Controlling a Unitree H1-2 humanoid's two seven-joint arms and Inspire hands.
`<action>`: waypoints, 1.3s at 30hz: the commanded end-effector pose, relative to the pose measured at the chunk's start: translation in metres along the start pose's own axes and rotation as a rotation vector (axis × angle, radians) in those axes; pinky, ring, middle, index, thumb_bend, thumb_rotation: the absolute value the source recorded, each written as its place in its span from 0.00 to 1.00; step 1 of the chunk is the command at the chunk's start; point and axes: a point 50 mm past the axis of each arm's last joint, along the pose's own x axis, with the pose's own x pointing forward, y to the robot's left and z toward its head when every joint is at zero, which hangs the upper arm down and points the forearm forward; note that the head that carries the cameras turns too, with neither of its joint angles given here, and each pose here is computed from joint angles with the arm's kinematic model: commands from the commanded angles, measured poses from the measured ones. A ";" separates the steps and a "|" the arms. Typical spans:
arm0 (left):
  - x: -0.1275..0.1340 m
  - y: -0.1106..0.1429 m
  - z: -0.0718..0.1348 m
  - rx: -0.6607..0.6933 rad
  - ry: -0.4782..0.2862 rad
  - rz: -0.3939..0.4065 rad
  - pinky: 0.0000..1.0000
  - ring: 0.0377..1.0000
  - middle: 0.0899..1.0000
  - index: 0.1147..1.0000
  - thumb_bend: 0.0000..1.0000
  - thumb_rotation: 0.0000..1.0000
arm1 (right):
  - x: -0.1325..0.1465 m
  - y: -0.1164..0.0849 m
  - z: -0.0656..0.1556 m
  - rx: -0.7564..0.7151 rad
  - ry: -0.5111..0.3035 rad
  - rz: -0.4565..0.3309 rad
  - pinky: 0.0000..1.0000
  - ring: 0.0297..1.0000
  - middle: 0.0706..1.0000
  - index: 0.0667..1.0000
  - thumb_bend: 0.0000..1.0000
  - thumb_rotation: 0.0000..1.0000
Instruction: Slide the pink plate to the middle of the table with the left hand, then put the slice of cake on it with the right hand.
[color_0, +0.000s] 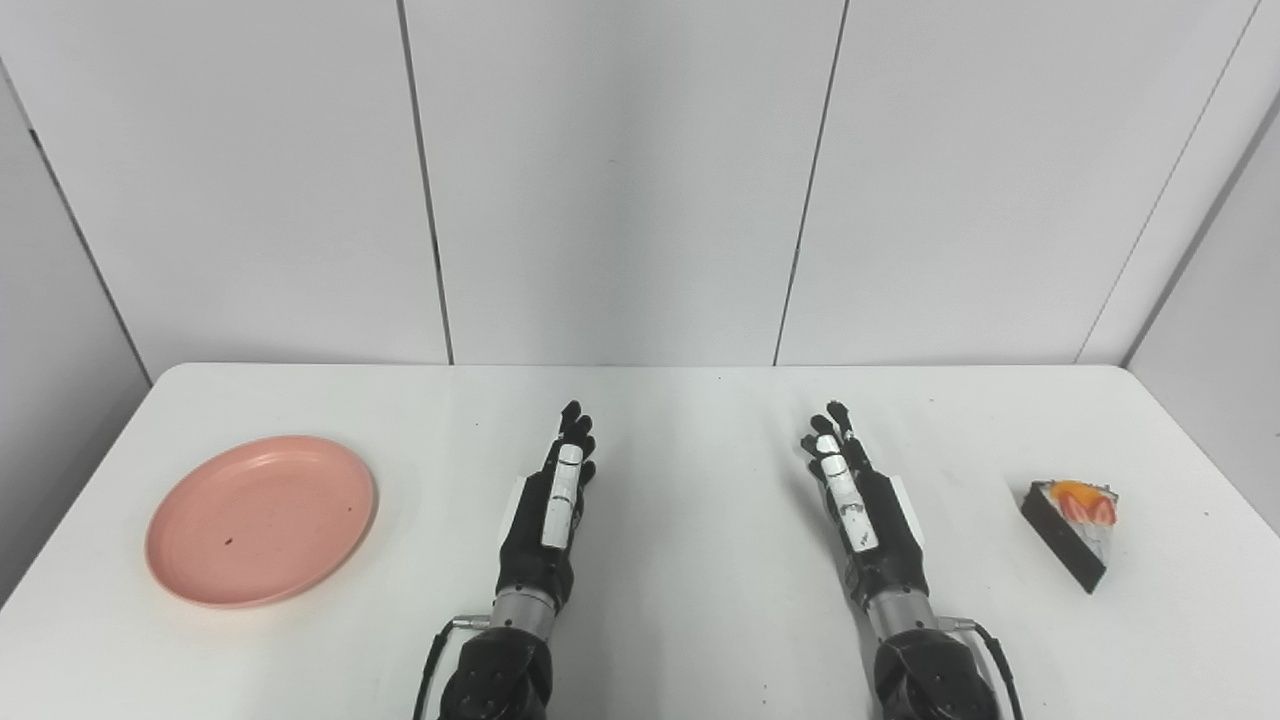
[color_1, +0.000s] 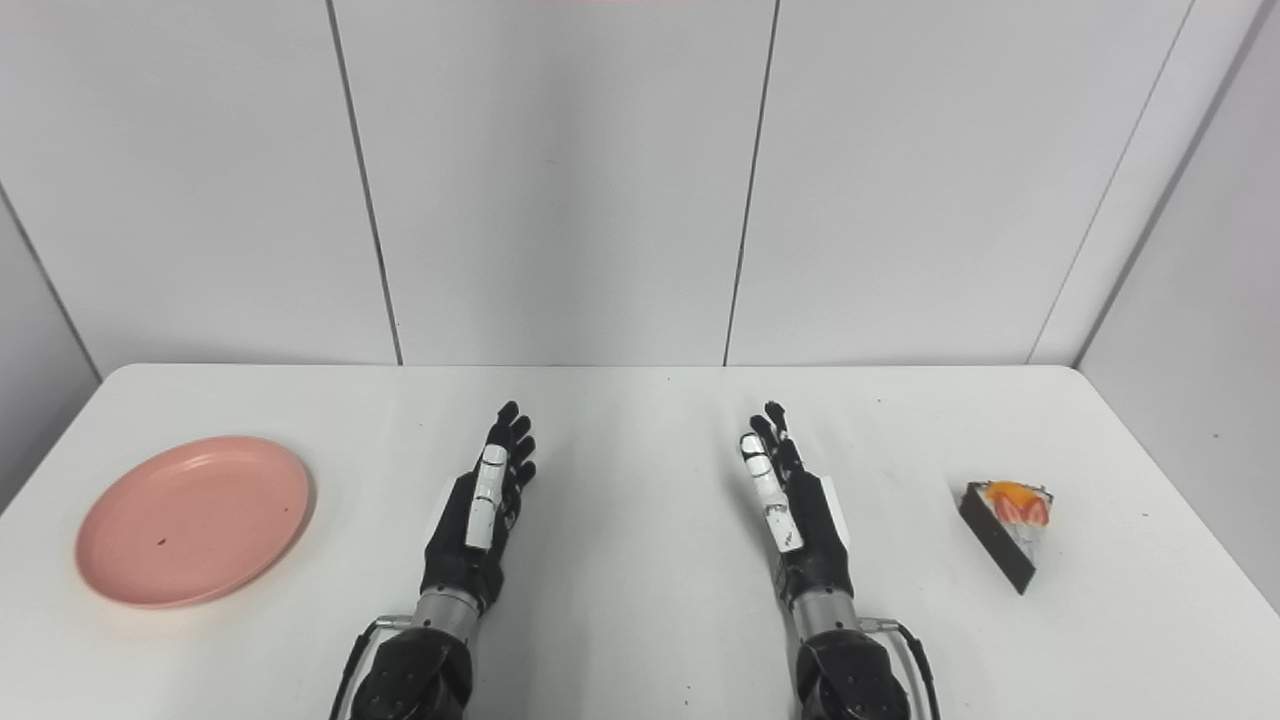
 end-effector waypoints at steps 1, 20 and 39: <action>-0.020 0.016 -0.029 0.003 0.092 0.034 1.00 1.00 1.00 1.00 0.65 1.00 | 0.008 0.004 0.013 0.000 -0.047 0.015 0.96 0.92 0.95 0.98 0.63 0.86; -0.019 0.018 -0.028 0.018 0.099 0.027 1.00 1.00 1.00 1.00 0.64 1.00 | 0.009 0.004 0.012 -0.001 -0.047 0.009 0.95 0.92 0.94 0.97 0.65 0.85; -0.022 -0.004 -0.040 0.022 0.052 0.039 1.00 1.00 1.00 1.00 0.63 1.00 | 0.008 -0.016 -0.002 0.061 -0.048 0.018 1.00 0.96 0.97 0.99 0.64 0.83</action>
